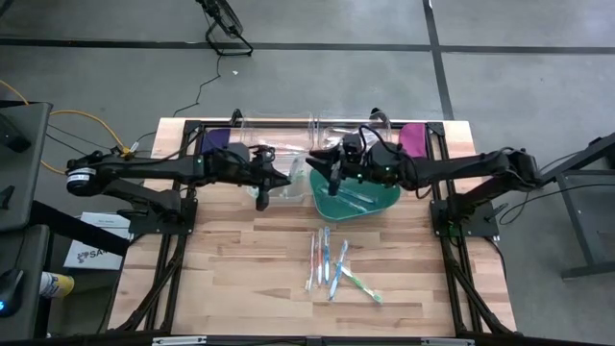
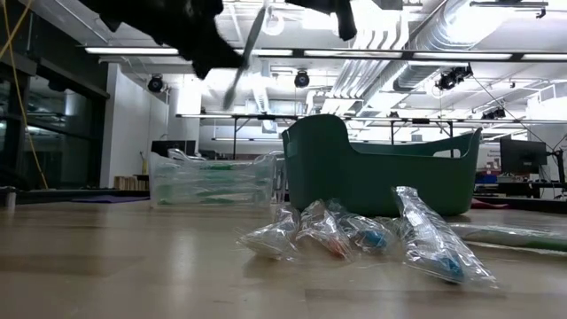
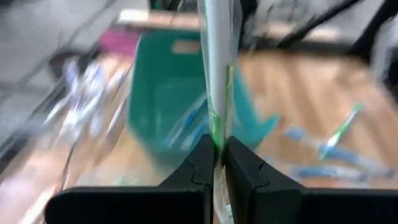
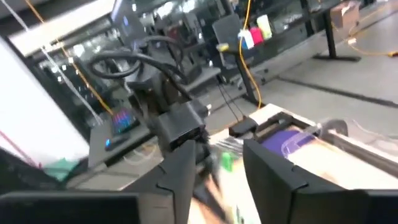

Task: Pick & Place Toothbrushes
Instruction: Put the green toothbrush into the white bin

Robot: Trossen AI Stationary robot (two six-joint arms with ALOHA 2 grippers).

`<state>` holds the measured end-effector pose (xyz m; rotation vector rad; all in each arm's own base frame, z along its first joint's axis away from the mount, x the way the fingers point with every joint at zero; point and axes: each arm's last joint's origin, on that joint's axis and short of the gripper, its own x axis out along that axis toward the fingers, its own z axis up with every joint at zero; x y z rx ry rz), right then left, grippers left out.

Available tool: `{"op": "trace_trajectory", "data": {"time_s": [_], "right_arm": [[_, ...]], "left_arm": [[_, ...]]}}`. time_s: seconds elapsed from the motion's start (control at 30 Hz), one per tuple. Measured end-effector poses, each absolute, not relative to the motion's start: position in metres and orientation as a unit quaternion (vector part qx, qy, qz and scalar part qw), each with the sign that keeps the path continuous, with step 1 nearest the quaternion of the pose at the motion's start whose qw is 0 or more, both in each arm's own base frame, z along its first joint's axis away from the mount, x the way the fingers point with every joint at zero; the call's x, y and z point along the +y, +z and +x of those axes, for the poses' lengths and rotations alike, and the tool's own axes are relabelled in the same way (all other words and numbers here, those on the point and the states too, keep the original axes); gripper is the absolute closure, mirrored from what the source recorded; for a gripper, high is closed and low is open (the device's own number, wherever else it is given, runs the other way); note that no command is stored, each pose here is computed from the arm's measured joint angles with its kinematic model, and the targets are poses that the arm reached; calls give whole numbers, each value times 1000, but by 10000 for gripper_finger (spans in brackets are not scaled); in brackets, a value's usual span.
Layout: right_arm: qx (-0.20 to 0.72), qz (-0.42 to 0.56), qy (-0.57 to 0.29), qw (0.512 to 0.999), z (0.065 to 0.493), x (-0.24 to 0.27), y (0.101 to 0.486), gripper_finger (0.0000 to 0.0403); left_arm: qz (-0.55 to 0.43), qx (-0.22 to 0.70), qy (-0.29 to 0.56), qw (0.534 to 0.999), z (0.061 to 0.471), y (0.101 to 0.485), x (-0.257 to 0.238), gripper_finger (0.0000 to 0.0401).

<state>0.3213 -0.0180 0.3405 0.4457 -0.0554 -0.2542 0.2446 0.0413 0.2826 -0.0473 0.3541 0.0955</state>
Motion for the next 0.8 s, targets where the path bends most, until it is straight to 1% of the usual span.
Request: {"op": "trace_trajectory", "data": {"time_s": [0.13, 0.37, 0.5, 0.8], "right_arm": [[-12, 222, -116, 968, 311, -16, 347, 257], [0, 232, -111, 966, 308, -11, 346, 253], [15, 231, -115, 966, 308, -11, 343, 253], [27, 230, -119, 965, 308, -11, 341, 253]], "left_arm": [[-9, 248, 102, 963, 238, 281, 44, 391], [44, 356, 178, 916, 231, 286, 48, 391], [46, 384, 181, 904, 234, 281, 49, 391], [16, 462, 193, 866, 248, 248, 68, 391]]}}
